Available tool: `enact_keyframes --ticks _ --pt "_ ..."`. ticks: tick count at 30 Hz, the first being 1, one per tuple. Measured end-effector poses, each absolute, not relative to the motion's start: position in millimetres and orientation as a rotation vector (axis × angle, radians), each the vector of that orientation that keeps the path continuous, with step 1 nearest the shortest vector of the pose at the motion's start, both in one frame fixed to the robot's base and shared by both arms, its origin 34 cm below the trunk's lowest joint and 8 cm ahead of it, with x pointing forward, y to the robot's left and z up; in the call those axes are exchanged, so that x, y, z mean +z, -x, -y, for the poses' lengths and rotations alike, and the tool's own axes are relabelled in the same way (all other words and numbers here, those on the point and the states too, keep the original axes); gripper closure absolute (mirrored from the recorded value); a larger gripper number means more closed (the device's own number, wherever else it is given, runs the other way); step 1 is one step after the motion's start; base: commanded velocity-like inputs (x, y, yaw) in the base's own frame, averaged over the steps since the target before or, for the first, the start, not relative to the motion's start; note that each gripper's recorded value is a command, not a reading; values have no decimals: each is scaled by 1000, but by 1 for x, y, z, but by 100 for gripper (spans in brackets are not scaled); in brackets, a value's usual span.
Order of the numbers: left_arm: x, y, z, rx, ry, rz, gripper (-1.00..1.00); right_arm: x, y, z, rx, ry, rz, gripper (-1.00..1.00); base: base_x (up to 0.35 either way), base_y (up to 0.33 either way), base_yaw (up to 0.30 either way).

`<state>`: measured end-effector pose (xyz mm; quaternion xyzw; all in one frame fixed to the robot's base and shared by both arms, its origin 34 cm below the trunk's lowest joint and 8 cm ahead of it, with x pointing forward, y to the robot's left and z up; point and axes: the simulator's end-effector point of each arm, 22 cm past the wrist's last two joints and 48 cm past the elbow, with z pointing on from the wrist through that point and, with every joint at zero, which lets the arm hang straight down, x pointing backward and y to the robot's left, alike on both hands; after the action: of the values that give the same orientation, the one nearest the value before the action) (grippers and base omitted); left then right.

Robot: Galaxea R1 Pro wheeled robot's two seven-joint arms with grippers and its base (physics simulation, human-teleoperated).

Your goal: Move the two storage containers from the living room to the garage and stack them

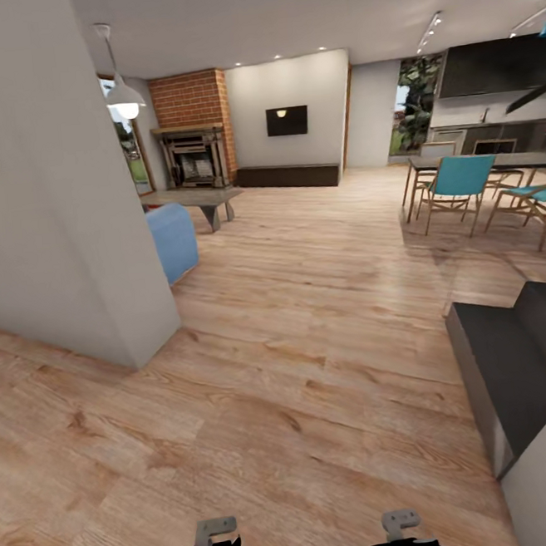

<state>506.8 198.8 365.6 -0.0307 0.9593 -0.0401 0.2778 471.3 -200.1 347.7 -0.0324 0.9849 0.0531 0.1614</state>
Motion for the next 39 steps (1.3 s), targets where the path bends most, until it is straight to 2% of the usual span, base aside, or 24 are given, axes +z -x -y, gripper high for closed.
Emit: enact_keyframes --ticks 8,30,39 --pt "366 -507 -199 -107 82 -2573 -100 348 -471 200 153 91 -2811 -100 310 143 -121" --pt "366 -508 -199 -108 86 -2572 -100 348 -473 202 146 63 -2809 -100 317 124 -4" --pt "360 -496 -196 -115 89 -2598 -100 348 -472 196 160 67 -2807 -100 329 38 0"
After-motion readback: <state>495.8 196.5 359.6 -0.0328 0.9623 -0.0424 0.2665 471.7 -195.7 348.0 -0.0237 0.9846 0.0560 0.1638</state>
